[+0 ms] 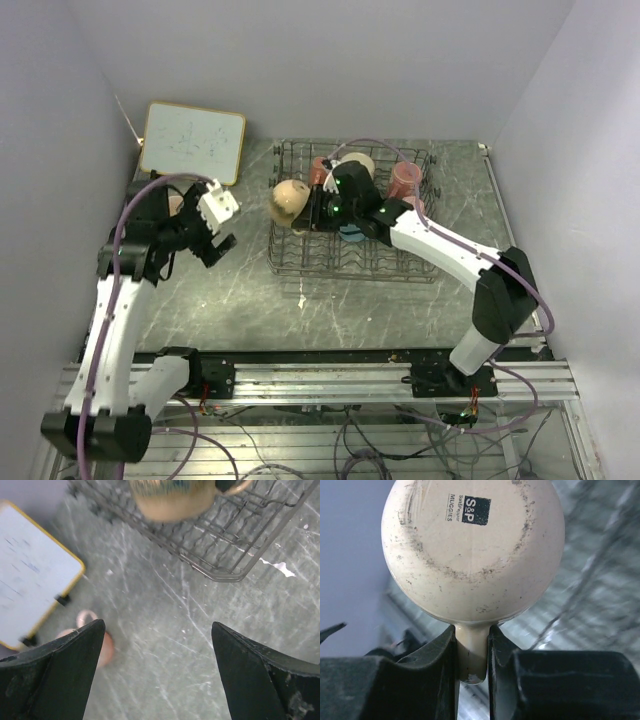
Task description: Unload the cups from the dish rack
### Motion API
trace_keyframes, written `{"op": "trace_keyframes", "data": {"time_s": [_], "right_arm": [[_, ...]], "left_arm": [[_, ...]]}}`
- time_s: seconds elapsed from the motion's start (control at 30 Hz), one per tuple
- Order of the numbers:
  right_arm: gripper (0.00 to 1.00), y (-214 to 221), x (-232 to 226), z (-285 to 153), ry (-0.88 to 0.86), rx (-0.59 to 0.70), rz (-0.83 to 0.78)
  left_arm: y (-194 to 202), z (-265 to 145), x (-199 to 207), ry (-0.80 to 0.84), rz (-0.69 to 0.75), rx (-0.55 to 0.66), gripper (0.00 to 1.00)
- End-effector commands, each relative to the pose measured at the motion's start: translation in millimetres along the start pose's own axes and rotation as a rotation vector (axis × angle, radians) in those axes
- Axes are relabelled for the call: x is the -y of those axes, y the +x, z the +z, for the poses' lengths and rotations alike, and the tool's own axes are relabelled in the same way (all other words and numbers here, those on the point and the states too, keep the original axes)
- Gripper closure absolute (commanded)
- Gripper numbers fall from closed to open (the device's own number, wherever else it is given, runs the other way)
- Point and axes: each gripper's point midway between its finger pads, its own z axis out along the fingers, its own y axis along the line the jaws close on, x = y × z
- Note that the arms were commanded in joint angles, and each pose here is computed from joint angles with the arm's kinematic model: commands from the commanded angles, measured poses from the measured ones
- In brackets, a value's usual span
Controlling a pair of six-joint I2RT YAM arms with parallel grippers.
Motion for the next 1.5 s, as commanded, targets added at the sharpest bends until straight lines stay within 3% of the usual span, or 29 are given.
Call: {"op": "trace_keyframes", "data": {"time_s": [0.0,0.1,0.2,0.53,0.67,1.13,1.2,1.37,1.4,1.47], "right_arm": [[1.00,-5,-94,-55,-0.476,-0.005,0.146],[1.00,5,-109,-76,-0.615,-0.017,0.238],[1.00,12,-124,-94,-0.755,-0.040,0.306],[1.00,23,-166,-119,-0.937,-0.099,0.397],[1.00,32,-182,-121,-0.983,-0.134,0.403],[1.00,53,-224,-148,-1.184,-0.218,0.484],[1.00,56,-228,-147,-1.205,-0.232,0.501],[1.00,58,-228,-141,-1.187,-0.237,0.505],[0.94,59,-227,-138,-1.170,-0.236,0.503],[0.73,56,-220,-129,-1.116,-0.223,0.508]], "left_arm": [[-40,-33,14,-0.037,0.405,0.187,0.01],[-39,-44,22,-0.080,0.558,0.216,0.01],[-44,-48,27,-0.119,0.622,0.269,0.01],[-65,-55,48,-0.084,0.596,0.422,0.04],[-79,-64,41,-0.142,0.563,0.475,0.07],[-87,-67,35,-0.163,0.503,0.491,0.23],[-90,-68,34,-0.169,0.482,0.506,0.32],[-90,-66,31,-0.151,0.415,0.493,0.76],[-89,-65,31,-0.144,0.394,0.486,0.87],[-73,-51,32,-0.085,0.313,0.415,0.93]]}}
